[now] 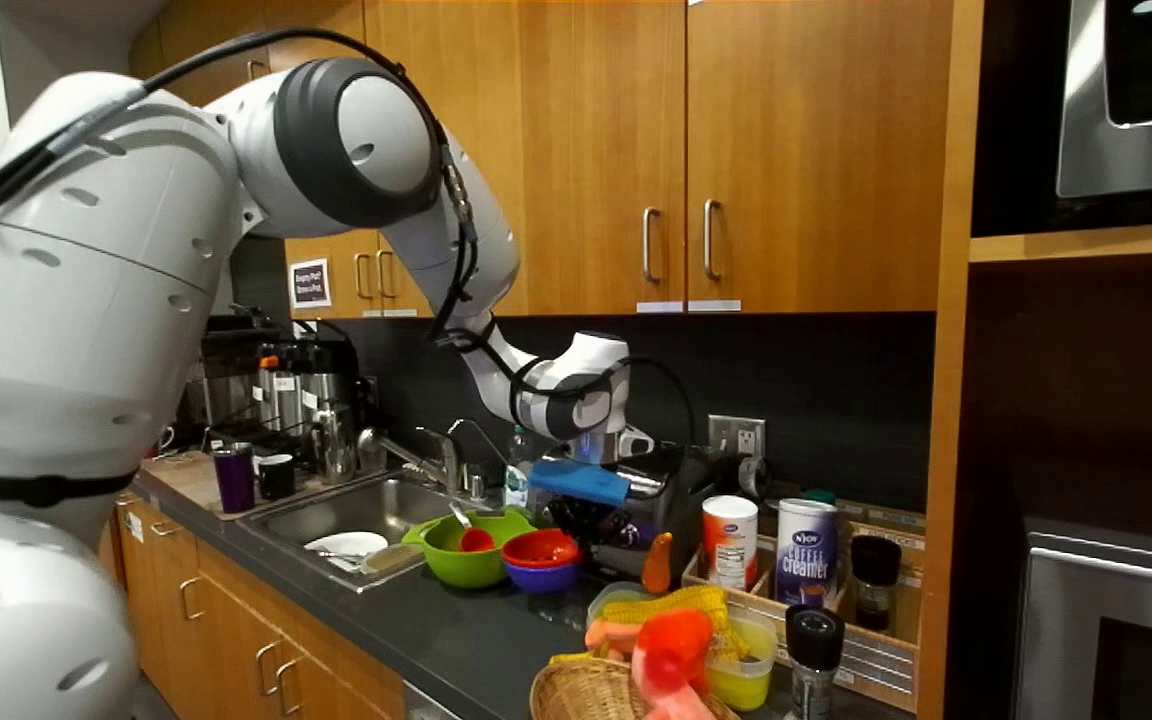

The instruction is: Pour the contents from the right bowls into the green bowl

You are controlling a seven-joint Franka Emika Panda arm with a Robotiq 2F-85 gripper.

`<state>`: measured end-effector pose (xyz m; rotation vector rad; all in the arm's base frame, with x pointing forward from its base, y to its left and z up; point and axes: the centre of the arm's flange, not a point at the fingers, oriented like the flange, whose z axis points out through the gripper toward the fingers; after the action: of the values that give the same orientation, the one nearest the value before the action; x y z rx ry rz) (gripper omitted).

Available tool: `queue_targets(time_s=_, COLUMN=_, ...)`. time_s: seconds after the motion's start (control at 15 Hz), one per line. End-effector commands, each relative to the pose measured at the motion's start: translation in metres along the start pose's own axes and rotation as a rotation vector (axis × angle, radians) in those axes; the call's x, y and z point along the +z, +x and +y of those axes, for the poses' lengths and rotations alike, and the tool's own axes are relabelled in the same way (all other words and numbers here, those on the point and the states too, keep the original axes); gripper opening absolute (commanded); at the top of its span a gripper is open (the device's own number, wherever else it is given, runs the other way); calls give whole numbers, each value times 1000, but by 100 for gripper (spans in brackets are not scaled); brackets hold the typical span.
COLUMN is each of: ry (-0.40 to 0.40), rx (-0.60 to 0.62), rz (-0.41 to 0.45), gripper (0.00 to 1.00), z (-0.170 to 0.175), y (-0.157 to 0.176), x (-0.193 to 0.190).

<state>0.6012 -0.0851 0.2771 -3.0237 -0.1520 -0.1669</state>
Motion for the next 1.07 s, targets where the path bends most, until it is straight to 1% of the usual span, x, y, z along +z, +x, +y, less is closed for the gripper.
queue_targets(time_s=0.0, ry=-48, rx=-16, rz=-23, gripper=2, z=-9, y=-10, x=-29)
queue_targets(time_s=0.33, ry=-119, rx=-50, rz=-48, gripper=2, z=-18, y=-8, x=-56)
queue_targets(time_s=0.67, ry=-193, rx=-102, rz=-55, gripper=2, z=-39, y=0, x=-87)
queue_targets(time_s=1.0, ry=-221, rx=-150, rz=-53, gripper=2, z=-62, y=8, x=-104)
